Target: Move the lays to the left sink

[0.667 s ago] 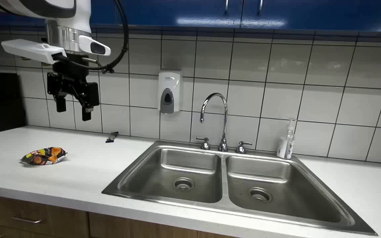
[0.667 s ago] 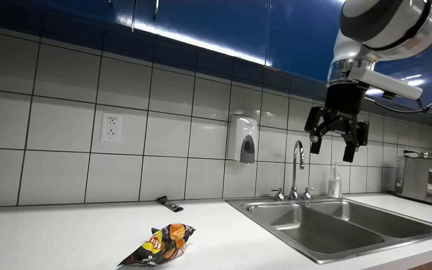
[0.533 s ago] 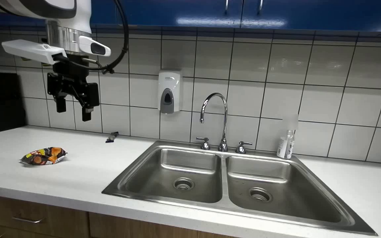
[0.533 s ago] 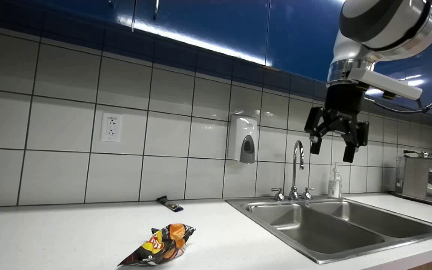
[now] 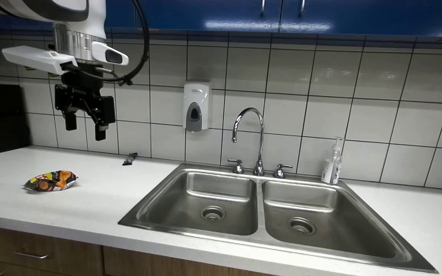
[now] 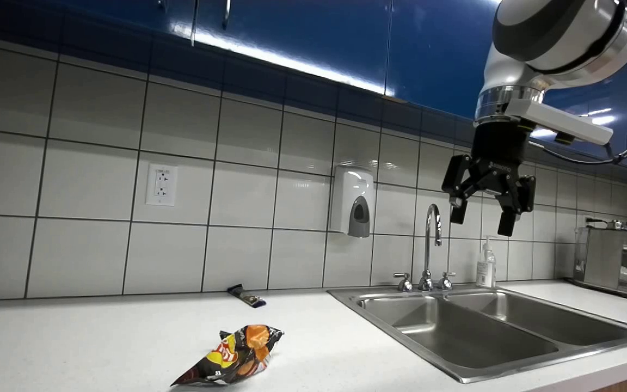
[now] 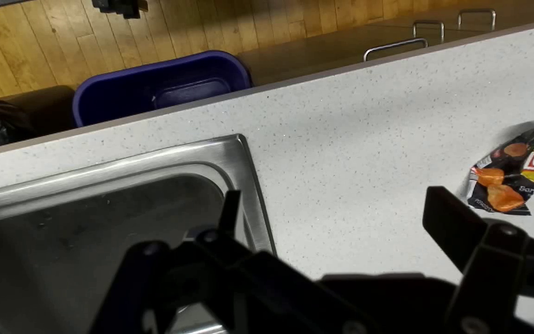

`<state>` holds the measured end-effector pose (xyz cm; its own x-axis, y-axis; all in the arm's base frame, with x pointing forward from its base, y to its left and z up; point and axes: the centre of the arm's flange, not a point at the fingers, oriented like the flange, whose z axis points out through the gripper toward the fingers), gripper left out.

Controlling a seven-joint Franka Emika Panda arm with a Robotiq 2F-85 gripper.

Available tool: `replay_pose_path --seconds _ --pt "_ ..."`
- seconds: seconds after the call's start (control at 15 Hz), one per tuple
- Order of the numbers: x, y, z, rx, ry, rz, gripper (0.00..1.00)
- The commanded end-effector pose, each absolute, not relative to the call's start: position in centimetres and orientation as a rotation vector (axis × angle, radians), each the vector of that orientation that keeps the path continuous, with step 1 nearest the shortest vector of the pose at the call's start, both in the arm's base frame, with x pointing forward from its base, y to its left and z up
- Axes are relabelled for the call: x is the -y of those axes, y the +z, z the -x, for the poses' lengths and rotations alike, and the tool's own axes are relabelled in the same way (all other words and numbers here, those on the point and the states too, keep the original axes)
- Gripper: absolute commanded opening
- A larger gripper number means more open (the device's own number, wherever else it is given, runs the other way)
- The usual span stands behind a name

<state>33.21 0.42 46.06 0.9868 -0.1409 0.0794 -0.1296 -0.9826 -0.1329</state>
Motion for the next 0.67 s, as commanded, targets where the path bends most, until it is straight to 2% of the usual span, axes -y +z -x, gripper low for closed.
replay_pose_path --seconds 0.0,0.6 --pt "-0.4 46.1 -33.2 -0.205 -0.134 3.004 1.00" --pt "-1.2 44.7 -34.9 -0.110 -0.098 3.014 1.00"
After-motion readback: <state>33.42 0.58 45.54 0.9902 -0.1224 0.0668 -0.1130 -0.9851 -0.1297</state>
